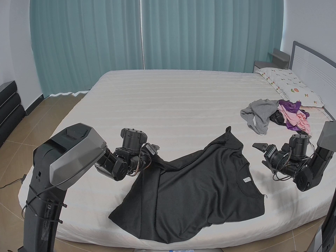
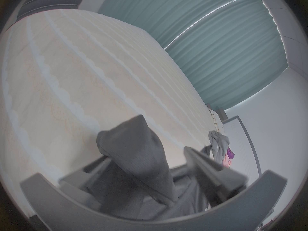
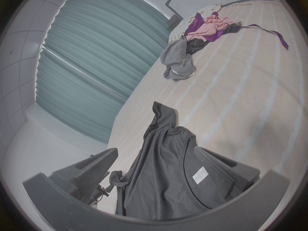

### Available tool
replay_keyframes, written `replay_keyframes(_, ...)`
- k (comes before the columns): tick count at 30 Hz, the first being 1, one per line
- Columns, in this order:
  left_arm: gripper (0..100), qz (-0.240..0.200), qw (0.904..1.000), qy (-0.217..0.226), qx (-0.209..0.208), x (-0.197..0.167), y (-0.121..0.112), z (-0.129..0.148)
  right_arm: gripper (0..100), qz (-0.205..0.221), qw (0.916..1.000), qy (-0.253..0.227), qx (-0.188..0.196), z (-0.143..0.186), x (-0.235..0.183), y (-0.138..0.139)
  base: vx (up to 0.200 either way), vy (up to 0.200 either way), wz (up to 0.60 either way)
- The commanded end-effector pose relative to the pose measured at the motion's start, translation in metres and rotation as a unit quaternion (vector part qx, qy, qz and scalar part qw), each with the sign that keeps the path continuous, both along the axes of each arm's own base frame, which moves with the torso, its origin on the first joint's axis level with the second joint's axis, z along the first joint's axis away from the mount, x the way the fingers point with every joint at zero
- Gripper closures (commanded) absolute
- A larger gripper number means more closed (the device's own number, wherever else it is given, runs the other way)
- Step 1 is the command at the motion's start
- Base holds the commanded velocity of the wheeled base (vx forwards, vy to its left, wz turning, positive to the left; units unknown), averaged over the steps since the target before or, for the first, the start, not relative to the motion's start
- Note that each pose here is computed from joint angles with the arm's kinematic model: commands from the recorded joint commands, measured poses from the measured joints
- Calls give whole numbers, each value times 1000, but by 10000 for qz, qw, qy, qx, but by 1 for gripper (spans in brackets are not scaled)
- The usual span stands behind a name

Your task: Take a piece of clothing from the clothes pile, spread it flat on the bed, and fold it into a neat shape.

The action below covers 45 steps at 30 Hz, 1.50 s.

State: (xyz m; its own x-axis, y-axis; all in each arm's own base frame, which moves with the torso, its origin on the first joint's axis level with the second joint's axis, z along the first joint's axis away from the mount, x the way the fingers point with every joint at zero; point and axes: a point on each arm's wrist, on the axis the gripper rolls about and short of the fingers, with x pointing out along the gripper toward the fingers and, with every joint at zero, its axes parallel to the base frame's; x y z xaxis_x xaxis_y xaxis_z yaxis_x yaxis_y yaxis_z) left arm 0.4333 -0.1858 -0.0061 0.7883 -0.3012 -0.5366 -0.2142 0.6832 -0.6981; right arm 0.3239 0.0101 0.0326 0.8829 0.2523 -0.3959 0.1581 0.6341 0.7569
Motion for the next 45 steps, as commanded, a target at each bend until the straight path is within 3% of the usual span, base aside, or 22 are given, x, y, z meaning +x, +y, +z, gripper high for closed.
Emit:
replay_keyframes(1, 100, 180, 9998, -18, 72, 11, 2, -13, 0, 45, 10000, 63, -1, -4, 0, 3, 0, 0, 0)
replay_keyframes(4, 100, 298, 9995, -84, 72, 16, 7, -10, 0, 60, 10000, 63, 2, -4, 0, 3, 0, 0, 0)
replay_keyframes(9, 100, 1111, 9906, -792, 56, 51, 37, 20, 0, 60, 9999, 116, 1, -8, 1, 3, 0, 0, 0)
replay_keyframes(13, 100, 1467, 9820, -1192, -40, 70, 59, 40, 0, 94, 9998, 183, -11, -14, 3, 6, 0, 0, 0)
replay_keyframes(21, 100, 1708, 9735, -1520, -85, 90, 81, 47, 0, 218, 9997, 145, -15, -21, 2, 14, 0, 0, 0)
replay_keyframes(29, 100, 1655, 9770, -1337, 165, 94, 85, 26, 0, 218, 9996, 183, -20, -26, 4, 15, 0, 0, 0)
replay_keyframes(30, 0, 1653, 9777, -1282, 201, 94, 85, 25, 0, 218, 9996, 183, -20, -26, 4, 15, 0, 0, 0)
replay_keyframes(37, 0, 1664, 9791, -1152, 222, 93, 93, 23, 0, 218, 9996, 198, -20, -26, 3, 15, 0, 0, 0)
replay_keyframes(41, 0, 1726, 9810, -836, 307, 85, 102, 25, 0, 218, 9996, 198, -17, -25, 2, 14, 0, 0, 0)
replay_keyframes(45, 0, 1380, 9891, -493, 131, 63, 114, 38, 0, 210, 9995, 221, -18, -26, 0, 14, 0, 0, 0)
